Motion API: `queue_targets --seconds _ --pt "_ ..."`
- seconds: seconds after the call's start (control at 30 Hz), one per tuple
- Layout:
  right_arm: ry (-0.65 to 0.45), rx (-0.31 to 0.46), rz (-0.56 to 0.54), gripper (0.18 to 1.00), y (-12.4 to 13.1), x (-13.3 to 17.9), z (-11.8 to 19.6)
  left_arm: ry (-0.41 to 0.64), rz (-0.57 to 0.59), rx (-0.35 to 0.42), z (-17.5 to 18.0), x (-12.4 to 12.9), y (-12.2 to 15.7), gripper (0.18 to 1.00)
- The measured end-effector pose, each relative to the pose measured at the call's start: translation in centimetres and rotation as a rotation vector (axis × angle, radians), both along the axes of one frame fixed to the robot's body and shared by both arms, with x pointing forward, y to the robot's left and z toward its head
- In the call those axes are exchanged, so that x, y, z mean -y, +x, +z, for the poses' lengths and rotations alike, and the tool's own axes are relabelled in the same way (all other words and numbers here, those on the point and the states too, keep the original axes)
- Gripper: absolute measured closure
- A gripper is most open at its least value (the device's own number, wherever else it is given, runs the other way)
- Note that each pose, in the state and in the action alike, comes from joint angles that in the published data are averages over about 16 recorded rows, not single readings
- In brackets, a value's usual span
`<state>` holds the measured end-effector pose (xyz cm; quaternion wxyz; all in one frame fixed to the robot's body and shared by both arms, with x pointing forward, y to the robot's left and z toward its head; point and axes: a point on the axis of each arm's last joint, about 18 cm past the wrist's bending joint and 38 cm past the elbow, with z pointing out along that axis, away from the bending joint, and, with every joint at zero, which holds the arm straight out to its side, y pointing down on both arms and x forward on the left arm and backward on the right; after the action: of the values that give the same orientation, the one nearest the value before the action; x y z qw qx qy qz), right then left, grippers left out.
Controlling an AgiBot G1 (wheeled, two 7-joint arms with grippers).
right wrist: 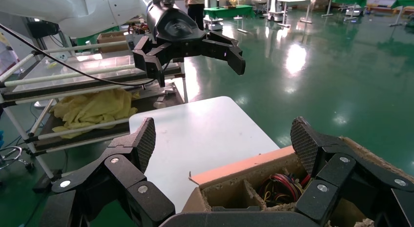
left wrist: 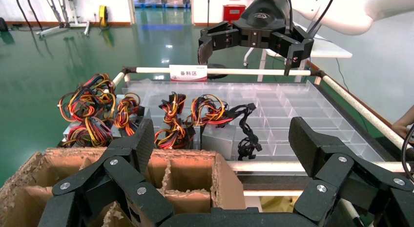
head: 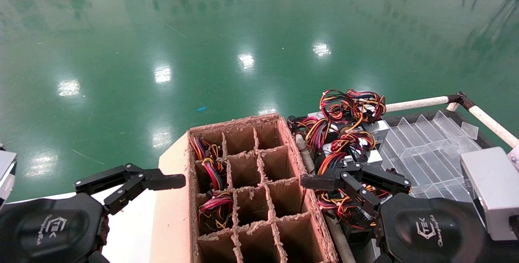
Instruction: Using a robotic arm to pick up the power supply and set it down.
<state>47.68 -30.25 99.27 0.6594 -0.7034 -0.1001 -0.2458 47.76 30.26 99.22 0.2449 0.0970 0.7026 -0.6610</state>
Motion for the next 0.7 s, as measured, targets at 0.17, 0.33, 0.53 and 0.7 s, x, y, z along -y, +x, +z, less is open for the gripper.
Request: queue_targets --seconds 0.17,0.33,0.53,0.7 --pt "0.0 0.0 0.0 0.179 0.0 0.0 0.0 0.0 0.0 0.0 0.0 0.0 0.0 0.184" --pt "0.0 0.0 0.0 0.179 0.0 0.0 0.0 0.0 0.0 0.0 0.0 0.0 0.0 0.184" --pt "0.0 0.0 0.0 0.179 0.0 0.0 0.0 0.0 0.0 0.0 0.0 0.0 0.0 0.184" --pt "0.0 0.0 0.0 0.179 0.0 0.0 0.0 0.0 0.0 0.0 0.0 0.0 0.0 0.184"
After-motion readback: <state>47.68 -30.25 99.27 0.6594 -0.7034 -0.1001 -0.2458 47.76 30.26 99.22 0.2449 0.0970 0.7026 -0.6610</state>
